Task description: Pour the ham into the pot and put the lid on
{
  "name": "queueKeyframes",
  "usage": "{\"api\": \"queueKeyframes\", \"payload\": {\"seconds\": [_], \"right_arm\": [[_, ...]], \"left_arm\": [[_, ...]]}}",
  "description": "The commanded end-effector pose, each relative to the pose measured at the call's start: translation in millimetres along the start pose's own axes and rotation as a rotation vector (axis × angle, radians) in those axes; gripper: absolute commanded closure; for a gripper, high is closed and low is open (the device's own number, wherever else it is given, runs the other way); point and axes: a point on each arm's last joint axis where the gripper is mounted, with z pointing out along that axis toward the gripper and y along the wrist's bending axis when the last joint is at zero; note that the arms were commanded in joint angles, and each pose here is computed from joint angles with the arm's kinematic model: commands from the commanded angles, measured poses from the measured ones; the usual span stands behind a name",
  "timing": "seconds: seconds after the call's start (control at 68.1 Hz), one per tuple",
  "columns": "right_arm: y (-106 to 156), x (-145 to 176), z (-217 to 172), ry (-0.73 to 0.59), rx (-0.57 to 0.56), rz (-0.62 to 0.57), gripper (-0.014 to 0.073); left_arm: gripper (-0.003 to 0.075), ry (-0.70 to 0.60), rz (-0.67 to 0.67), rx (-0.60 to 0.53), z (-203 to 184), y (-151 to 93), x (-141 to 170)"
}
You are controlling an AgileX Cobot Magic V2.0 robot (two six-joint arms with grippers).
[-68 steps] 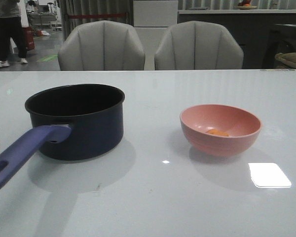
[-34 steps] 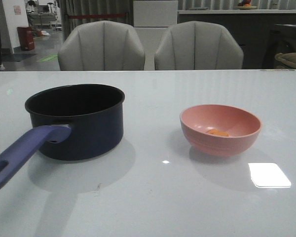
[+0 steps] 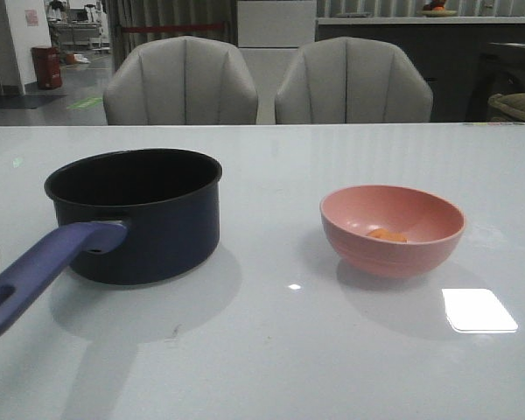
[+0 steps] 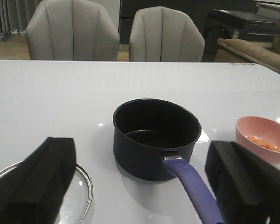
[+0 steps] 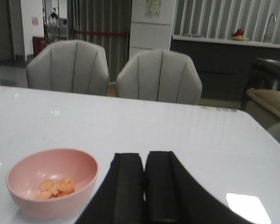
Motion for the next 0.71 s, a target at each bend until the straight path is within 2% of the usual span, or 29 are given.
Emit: {"api": "queueKeyframes", "payload": {"seconds": [0.0, 0.235, 0.397, 0.691], "right_arm": [[-0.3, -31.8, -2.9, -0.168, 0.006, -0.008, 0.0446], [-0.5, -69.0, 19.0, 0.187, 0.004, -0.007, 0.0446], [-0.6, -74.3, 35.2, 0.246, 0.004, -0.007, 0.0446], [0.5, -57.7, 65.0, 0.411, 0.003, 0.057, 0.0432]], "left_arm": [[0.0118, -0.092, -0.011, 0.013, -2.0, -1.8, -14.6], [0.0118, -0.092, -0.008, 0.012, -2.0, -1.6, -14.6], [0.0118, -0.092, -0.004, 0.010, -2.0, -1.4, -14.6], [0.0118, -0.096, -0.002, 0.009, -2.0, -1.4, -15.0]]}}
